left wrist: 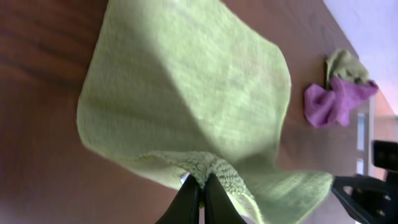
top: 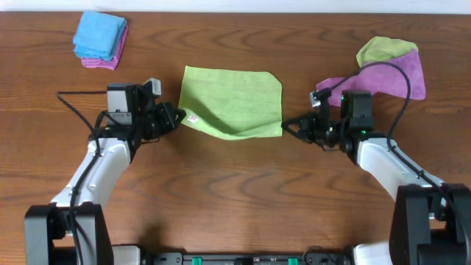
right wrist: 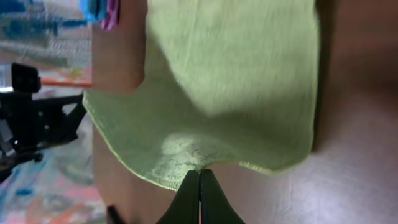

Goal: Fold the cloth

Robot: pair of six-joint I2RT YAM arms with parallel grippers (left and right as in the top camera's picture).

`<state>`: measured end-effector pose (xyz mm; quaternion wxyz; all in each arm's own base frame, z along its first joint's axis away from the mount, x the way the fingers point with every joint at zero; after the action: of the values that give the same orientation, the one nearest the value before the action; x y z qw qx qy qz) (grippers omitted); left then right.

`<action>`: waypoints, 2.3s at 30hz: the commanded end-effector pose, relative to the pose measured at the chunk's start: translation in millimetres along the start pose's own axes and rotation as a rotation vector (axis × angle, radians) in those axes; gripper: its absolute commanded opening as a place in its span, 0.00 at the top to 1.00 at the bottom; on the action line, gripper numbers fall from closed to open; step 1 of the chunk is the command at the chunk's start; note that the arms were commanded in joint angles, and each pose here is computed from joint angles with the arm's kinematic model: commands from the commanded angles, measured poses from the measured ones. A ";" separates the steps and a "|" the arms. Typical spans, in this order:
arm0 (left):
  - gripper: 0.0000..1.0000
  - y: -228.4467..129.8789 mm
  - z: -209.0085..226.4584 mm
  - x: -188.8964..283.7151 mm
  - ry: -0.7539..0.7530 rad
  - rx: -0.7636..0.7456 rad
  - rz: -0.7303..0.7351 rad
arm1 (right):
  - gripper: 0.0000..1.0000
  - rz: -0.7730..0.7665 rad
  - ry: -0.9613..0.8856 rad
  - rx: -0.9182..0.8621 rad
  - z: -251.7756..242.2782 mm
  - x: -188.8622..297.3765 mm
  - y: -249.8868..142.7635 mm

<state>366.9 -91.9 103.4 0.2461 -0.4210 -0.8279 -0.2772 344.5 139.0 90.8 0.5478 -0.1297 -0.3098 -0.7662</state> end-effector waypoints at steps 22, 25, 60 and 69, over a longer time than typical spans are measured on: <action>0.94 153.6 -34.6 -108.9 -0.056 -0.002 -0.022 | 0.98 -0.116 -0.061 0.079 -24.2 -51.8 175.9; 0.94 139.5 -30.1 -103.7 -0.018 -0.035 0.042 | 0.99 -0.050 -0.032 0.047 -20.6 -52.7 161.4; 0.84 125.5 -4.3 -21.1 0.275 -0.156 0.079 | 0.98 0.116 -0.076 0.058 -23.3 -25.8 118.5; 0.94 126.5 -22.2 -30.8 0.461 -0.387 -0.015 | 0.99 0.014 -0.435 0.289 -8.4 -13.6 136.9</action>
<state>487.0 -68.1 151.4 0.2978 -0.4155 -0.7282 -0.4565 471.5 115.3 120.6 0.5283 -0.1815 -0.4422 -0.7017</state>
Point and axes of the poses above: each gripper's point midway between its finger pads, its own x axis back along the fingers, its own z axis along the line the jaws close on, y = z × x, the point moved 1 cm from there along x, back along the fingers, and after that the axes turned 7 degrees about x, right-handed, at the moved point
